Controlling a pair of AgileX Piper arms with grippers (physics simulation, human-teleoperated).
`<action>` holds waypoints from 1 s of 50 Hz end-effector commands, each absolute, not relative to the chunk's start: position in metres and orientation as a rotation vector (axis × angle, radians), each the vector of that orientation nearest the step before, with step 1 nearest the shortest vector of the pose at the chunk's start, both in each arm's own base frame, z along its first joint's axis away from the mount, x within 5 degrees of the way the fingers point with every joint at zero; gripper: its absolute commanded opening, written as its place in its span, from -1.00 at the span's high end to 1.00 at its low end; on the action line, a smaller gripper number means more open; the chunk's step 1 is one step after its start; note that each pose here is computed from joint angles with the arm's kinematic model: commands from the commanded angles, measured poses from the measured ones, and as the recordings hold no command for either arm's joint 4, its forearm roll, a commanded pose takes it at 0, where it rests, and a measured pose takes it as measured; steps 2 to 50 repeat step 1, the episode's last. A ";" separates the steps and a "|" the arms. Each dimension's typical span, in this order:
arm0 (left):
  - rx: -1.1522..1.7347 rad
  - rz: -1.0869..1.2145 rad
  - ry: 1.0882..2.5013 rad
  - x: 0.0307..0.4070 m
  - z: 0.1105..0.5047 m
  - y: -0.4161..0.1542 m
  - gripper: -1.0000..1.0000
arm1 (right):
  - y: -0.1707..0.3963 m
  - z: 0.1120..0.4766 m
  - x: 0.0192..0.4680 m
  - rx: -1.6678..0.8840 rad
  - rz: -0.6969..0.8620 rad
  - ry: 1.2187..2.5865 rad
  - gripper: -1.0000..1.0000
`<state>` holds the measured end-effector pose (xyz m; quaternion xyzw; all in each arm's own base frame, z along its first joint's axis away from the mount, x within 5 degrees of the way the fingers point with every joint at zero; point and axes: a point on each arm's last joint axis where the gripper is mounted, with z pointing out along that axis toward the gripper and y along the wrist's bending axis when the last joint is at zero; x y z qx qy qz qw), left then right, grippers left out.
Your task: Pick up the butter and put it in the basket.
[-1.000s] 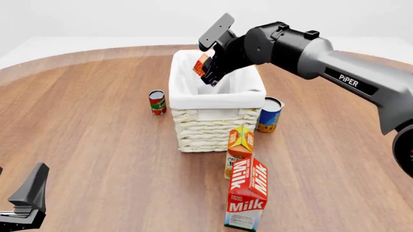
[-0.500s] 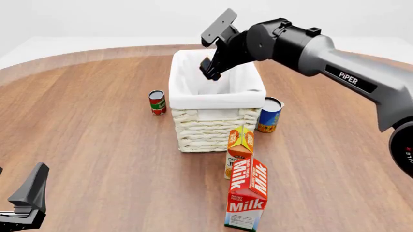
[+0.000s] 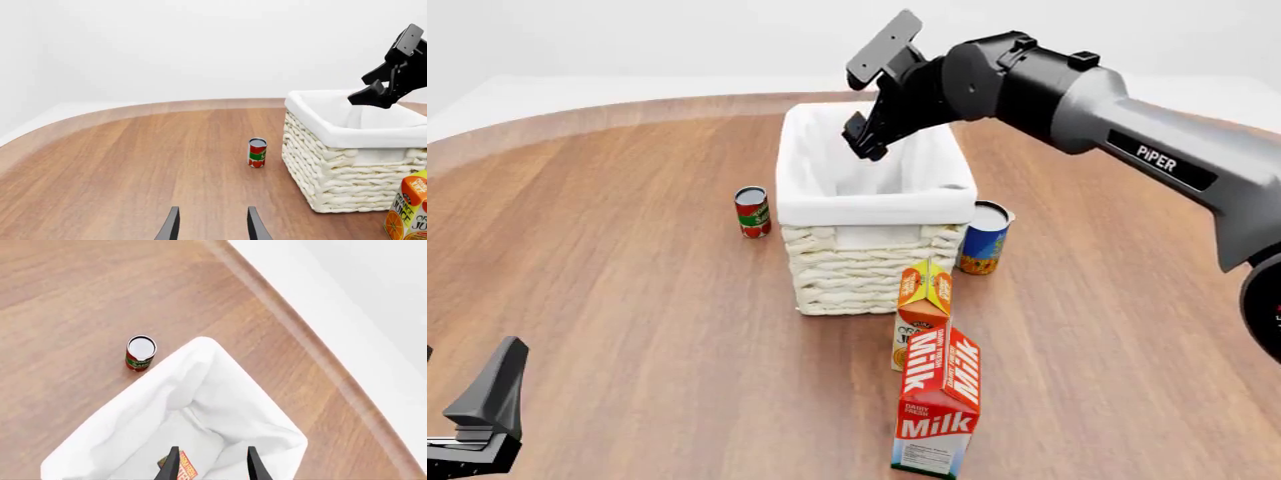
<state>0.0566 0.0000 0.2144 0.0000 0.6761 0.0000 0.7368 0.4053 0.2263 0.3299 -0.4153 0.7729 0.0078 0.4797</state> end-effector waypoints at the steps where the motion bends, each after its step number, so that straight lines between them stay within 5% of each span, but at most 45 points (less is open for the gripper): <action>1: 0.000 0.000 1.485 0.057 0.214 0.000 -1.00 | 0.224 0.332 0.403 -1.008 0.018 1.884 -1.00; 50: 0.000 0.000 1.485 0.057 0.214 0.000 -1.00 | 0.224 0.332 0.403 -1.008 0.018 1.884 -1.00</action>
